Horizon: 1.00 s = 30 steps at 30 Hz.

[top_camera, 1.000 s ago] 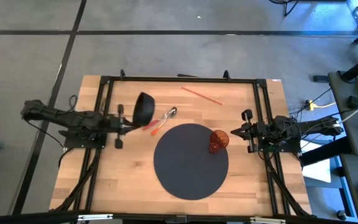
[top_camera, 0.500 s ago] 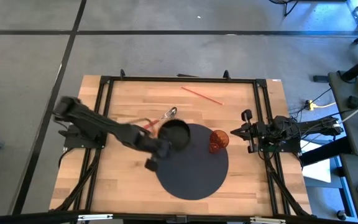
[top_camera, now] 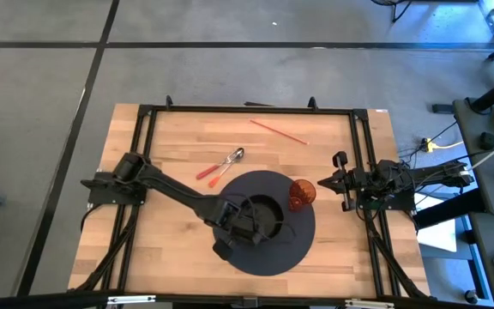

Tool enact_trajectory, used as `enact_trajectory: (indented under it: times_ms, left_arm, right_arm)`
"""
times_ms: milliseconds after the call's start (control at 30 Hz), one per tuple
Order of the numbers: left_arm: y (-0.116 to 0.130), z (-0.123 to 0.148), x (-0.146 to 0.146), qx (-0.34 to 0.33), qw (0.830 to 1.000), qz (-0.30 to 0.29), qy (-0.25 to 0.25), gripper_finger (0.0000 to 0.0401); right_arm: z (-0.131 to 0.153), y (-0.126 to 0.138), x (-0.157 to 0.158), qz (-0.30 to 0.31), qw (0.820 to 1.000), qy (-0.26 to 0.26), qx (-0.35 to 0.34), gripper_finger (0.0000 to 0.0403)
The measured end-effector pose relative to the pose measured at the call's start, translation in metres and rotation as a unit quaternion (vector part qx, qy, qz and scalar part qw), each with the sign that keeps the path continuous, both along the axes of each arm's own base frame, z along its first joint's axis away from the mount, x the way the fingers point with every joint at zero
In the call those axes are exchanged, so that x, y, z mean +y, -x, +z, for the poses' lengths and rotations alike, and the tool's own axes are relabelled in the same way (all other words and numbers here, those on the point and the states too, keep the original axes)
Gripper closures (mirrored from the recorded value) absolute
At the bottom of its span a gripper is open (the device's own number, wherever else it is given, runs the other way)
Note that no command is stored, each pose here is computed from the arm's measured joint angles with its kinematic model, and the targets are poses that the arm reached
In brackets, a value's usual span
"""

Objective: Pick & Place Utensil
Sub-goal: Put the bowl in the center of the mat

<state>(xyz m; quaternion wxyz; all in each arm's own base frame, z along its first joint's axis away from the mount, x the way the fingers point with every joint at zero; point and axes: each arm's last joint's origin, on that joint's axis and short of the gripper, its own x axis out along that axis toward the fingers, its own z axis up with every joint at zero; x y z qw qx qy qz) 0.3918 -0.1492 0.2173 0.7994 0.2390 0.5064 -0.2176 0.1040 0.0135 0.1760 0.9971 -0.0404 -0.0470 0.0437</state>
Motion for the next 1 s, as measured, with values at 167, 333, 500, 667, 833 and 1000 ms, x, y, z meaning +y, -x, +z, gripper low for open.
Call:
enact_trajectory:
  times_ms: [167,333,500,667,833,1000]
  left_arm:
    - [-0.006,-0.003,0.002,-0.013,1.0,0.001,0.009,0.0398]
    - [-0.007,-0.01,0.001,-0.031,0.999,0.001,0.016,0.0398]
    - [-0.005,-0.018,0.004,-0.028,0.999,0.019,-0.003,0.0398]
    - [-0.006,-0.022,0.004,-0.03,0.999,0.025,-0.005,0.0398]
    - [-0.008,-0.037,0.003,-0.009,1.0,0.01,-0.013,0.0398]
    - [-0.01,-0.042,0.002,-0.007,1.0,0.01,-0.013,0.0398]
  right_arm:
    - [0.0,0.0,0.0,0.0,1.0,0.0,-0.001,0.0399]
    - [0.0,0.0,0.0,0.0,1.0,-0.001,-0.002,0.0399]
    - [0.0,0.0,0.0,0.0,1.0,-0.002,0.0,0.0399]
    - [0.0,0.0,0.0,0.0,1.0,0.0,0.0,0.0399]
    - [0.0,0.0,0.0,0.0,1.0,0.0,0.0,0.0399]
    - [0.0,0.0,0.0,0.001,1.0,-0.002,-0.001,0.0399]
